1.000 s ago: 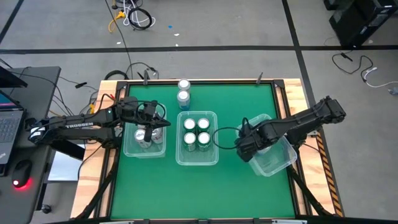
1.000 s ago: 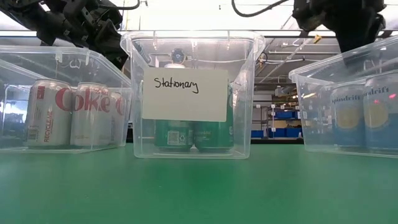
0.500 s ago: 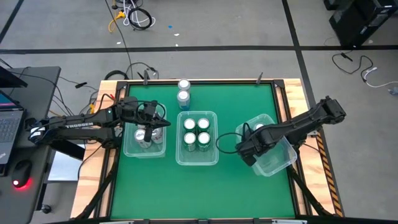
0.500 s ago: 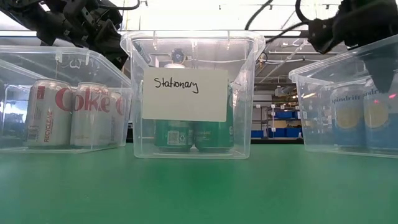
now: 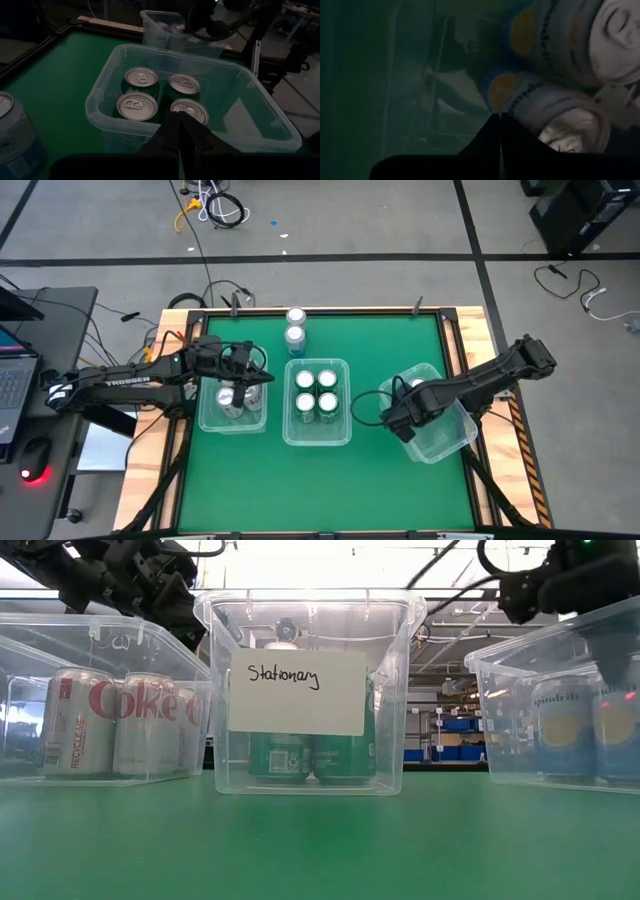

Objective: Sort soda cans
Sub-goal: Put the blue soda can into the right bin, then put the blue soda can into the button right bin

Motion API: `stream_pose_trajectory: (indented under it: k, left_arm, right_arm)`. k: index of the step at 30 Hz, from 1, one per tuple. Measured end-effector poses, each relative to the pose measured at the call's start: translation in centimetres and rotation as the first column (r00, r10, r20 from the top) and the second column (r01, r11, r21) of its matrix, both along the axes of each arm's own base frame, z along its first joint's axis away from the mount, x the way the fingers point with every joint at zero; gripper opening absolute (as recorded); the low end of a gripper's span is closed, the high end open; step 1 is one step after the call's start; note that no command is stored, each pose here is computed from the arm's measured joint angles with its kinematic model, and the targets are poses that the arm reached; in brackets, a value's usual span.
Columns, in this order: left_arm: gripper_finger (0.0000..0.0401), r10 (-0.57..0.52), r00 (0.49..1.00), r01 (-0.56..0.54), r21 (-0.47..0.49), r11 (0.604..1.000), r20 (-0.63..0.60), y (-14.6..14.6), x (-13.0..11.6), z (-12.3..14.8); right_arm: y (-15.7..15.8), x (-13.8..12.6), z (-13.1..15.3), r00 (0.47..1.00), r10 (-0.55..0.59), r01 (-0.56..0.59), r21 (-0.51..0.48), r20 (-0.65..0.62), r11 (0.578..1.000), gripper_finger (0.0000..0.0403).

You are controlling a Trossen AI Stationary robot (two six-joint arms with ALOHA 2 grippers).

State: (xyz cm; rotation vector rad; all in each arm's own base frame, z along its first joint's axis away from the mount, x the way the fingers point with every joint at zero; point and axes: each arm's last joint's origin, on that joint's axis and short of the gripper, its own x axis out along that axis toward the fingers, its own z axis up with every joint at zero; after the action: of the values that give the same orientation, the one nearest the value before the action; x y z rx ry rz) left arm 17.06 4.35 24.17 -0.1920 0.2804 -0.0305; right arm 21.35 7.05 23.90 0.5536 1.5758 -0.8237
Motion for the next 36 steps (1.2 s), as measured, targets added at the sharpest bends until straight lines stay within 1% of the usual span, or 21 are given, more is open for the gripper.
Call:
stream_pose_trajectory:
  k: [5, 9, 13, 15, 19, 21, 23, 26, 28, 31, 33, 36]
  left_arm:
    - [0.0001, 0.025, 1.000, -0.025, -0.044, 0.999, 0.007, 0.0, 0.0, 0.1]
    - [0.0001, 0.048, 0.999, -0.047, -0.054, 0.997, 0.018, 0.1, 0.1, 0.4]
    - [0.0001, 0.084, 0.996, -0.084, -0.049, 0.995, 0.010, 0.6, 0.4, 2.0]
    - [0.0001, 0.095, 0.995, -0.096, -0.052, 0.994, -0.034, 0.9, 0.7, 2.7]
    - [0.0001, 0.120, 0.984, -0.121, 0.001, 0.993, -0.135, 2.3, 1.5, 3.6]
    - [0.0001, 0.148, 0.976, -0.147, 0.020, 0.989, -0.159, 3.5, 2.1, 3.6]
    - [0.0001, 0.164, 0.969, -0.164, 0.019, 0.986, -0.185, 4.8, 2.6, 3.2]
    - [0.0001, 0.144, 0.968, -0.154, -0.037, 0.987, -0.207, 7.2, 3.0, 2.8]
    - [0.0001, 0.133, 0.966, -0.154, -0.082, 0.985, -0.222, 8.6, 3.3, 2.5]
    - [0.0001, 0.127, 0.960, -0.158, -0.108, 0.982, -0.250, 9.8, 4.3, 2.6]
    - [0.0005, 0.133, 0.950, -0.164, -0.091, 0.982, -0.283, 10.3, 5.0, 3.1]
    - [0.0028, 0.180, 0.918, -0.195, -0.007, 0.981, -0.352, 10.9, 6.0, 4.1]
  right_arm:
    - [-0.2, -0.1, 0.4, 1.000, 0.010, -0.010, -0.049, -0.006, 0.999, 0.0000]
    - [-0.2, 0.1, 0.4, 1.000, 0.019, -0.018, -0.051, 0.015, 0.999, 0.0000]
    - [-0.2, 0.3, 1.0, 0.998, 0.041, -0.038, -0.077, 0.038, 0.996, 0.0000]
    - [-0.2, 0.5, 1.6, 0.997, 0.058, -0.052, -0.108, 0.056, 0.993, 0.0000]
    - [-0.8, 1.4, 3.2, 0.986, 0.101, -0.074, -0.189, 0.133, 0.979, 0.0000]
    - [-1.3, 2.0, 3.7, 0.975, 0.129, -0.085, -0.230, 0.180, 0.969, 0.0000]
    - [-1.9, 2.8, 4.1, 0.960, 0.159, -0.100, -0.248, 0.231, 0.963, 0.0000]
    - [-3.0, 4.0, 4.4, 0.932, 0.211, -0.131, -0.267, 0.295, 0.955, 0.0000]
    - [-3.9, 5.0, 4.5, 0.903, 0.248, -0.152, -0.279, 0.350, 0.948, 0.0000]
    - [-5.3, 6.4, 4.9, 0.851, 0.313, -0.185, -0.316, 0.422, 0.931, 0.0000]
    - [-6.1, 7.1, 5.2, 0.815, 0.353, -0.201, -0.347, 0.459, 0.916, 0.0000]
    - [-7.0, 7.9, 5.6, 0.772, 0.409, -0.224, -0.393, 0.487, 0.892, 0.0001]
